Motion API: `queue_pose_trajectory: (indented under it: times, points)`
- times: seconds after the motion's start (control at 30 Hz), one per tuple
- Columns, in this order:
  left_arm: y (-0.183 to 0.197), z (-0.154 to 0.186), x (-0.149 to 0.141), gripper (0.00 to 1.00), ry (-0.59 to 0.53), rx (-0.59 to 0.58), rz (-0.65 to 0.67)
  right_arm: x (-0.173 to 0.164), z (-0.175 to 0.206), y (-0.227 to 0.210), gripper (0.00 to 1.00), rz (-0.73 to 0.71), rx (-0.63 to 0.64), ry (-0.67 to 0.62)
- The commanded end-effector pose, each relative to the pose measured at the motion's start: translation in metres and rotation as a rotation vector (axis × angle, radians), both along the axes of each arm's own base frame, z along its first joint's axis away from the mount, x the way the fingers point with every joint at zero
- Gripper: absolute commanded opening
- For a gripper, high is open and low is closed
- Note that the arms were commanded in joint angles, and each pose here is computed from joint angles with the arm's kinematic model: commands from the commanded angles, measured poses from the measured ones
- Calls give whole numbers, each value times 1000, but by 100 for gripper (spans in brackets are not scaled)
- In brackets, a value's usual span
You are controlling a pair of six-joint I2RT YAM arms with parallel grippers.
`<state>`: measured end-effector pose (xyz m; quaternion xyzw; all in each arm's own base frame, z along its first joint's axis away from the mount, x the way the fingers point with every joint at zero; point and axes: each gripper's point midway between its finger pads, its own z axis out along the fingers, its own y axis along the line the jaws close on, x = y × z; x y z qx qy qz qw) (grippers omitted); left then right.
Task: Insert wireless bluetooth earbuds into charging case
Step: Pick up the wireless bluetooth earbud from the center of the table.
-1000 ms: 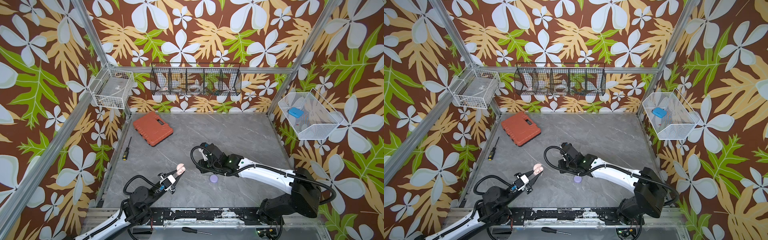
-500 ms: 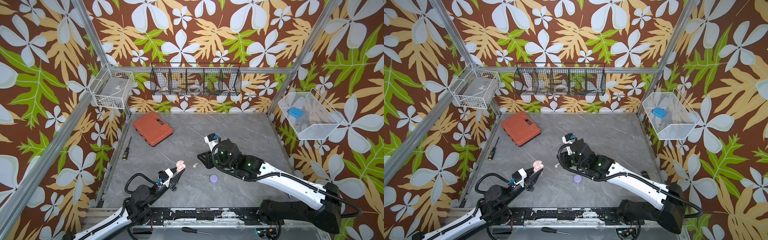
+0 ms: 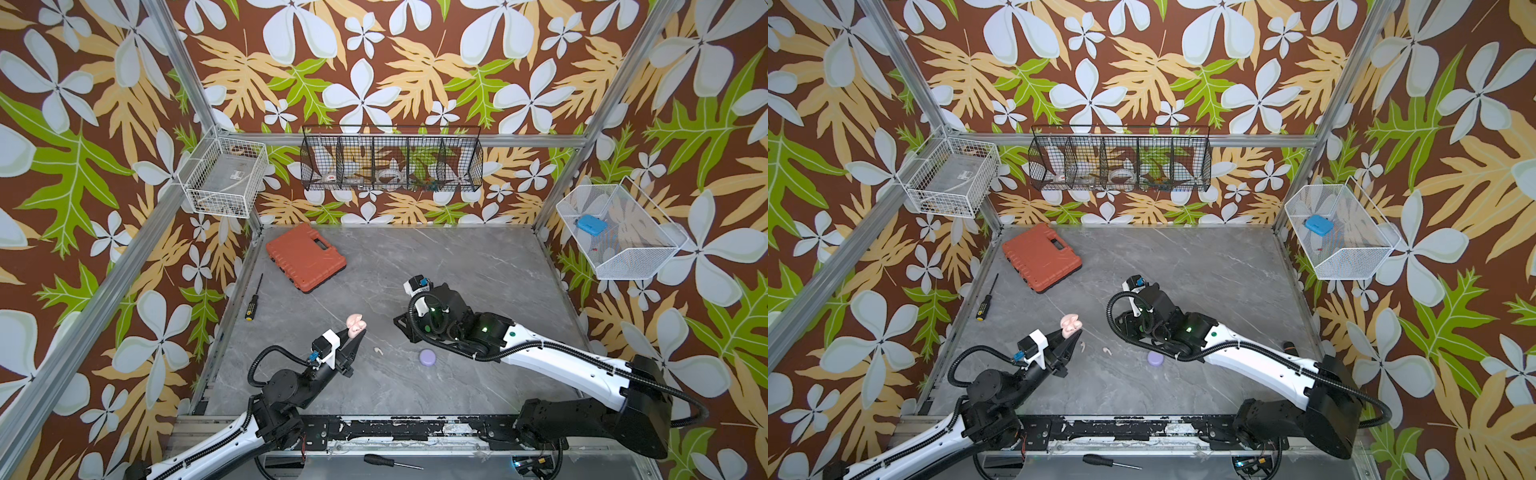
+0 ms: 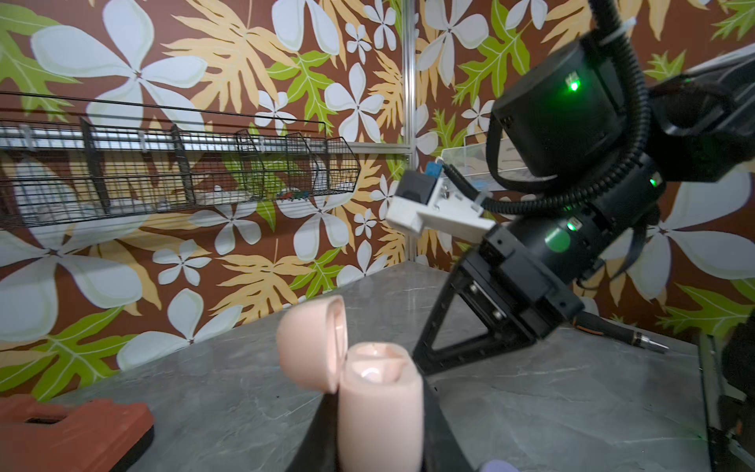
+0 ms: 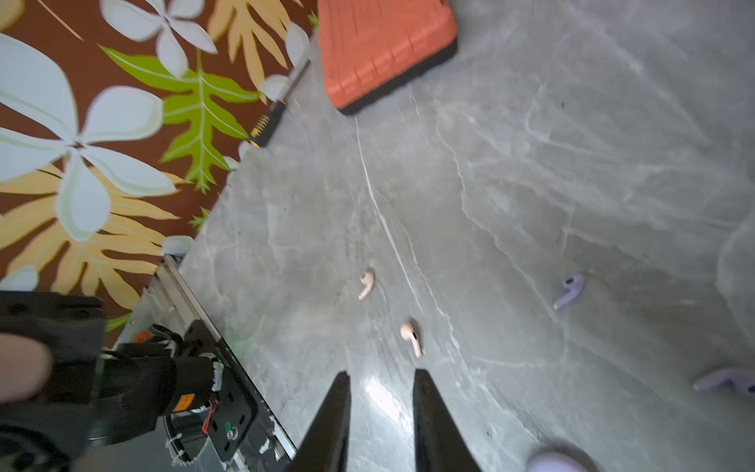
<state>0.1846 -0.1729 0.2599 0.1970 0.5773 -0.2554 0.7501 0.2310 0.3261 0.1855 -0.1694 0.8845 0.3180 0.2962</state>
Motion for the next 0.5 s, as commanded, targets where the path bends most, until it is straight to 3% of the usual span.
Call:
queue_pose_trajectory:
  times: [0.0,0.23,0.47]
  points:
    - [34,22,13,0,-44,-78,195,-8,-23,2,33,18,-22,61]
    - [76,32,23,0,-60,-127,418,-21,-79,17,37,112,-96,173]
    - [85,35,23,0,-76,-133,455,-35,-106,43,39,184,-117,202]
